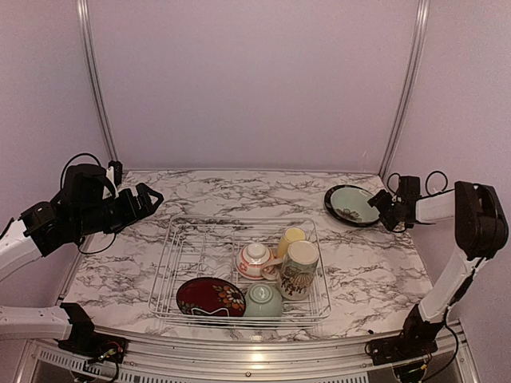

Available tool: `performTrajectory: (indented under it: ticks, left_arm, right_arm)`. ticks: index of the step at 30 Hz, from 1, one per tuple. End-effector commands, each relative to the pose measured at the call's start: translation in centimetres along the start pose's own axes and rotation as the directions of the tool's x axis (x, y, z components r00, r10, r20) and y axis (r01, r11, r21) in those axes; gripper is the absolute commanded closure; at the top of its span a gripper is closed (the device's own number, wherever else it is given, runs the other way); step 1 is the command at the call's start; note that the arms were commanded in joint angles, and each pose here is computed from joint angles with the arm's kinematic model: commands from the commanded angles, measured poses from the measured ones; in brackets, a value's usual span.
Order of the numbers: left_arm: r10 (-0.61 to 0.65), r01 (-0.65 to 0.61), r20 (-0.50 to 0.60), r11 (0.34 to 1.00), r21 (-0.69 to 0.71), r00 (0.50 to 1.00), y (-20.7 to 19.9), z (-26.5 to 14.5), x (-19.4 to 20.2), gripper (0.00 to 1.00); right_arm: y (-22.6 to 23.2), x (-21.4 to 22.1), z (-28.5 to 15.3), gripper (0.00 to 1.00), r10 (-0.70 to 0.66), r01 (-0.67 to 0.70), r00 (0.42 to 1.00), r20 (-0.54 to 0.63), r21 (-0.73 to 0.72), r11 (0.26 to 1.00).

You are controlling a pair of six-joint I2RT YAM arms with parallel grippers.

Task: Unload the mixed dishes from the dish rack
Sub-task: Place the plate with another plate, then grab the plate from the dish rack.

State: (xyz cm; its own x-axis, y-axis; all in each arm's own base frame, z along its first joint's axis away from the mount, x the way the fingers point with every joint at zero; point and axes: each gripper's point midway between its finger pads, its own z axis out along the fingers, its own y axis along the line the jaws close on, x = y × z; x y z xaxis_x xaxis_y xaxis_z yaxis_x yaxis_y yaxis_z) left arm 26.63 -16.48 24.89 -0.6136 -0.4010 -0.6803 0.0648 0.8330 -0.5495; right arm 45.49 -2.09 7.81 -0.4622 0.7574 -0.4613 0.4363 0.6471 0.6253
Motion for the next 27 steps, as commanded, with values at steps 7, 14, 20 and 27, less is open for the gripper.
performTrajectory:
  ticks: [7, 14, 20, 27]
  left_arm:
    - [0.024, -0.024, 0.001, 1.000, 0.010, 1.000, -0.1, -0.4, 0.0, 0.01]
    - [0.031, -0.031, 0.004, 0.999, -0.016, 1.000, 0.1, -0.1, -0.2, 0.01]
    - [0.037, -0.037, -0.002, 0.999, -0.036, 0.999, 0.3, 0.1, -0.2, 0.01]
    - [0.035, -0.035, -0.010, 0.998, -0.042, 0.999, 0.4, 0.3, 0.0, 0.01]
  right_arm:
    - [2.7, -3.5, -3.9, 0.12, -0.237, 0.244, 0.963, 0.125, -0.040, 0.969]
    - [10.8, -1.3, -8.1, 0.11, -0.530, 0.561, 0.826, 0.194, -0.183, 0.807]
    - [20.8, 8.4, -13.8, 0.08, -0.721, 0.758, 0.629, 0.290, -0.435, 0.486]
    - [25.8, 23.1, -21.0, 0.08, -0.858, 0.736, 0.344, 0.383, -0.677, -0.008]
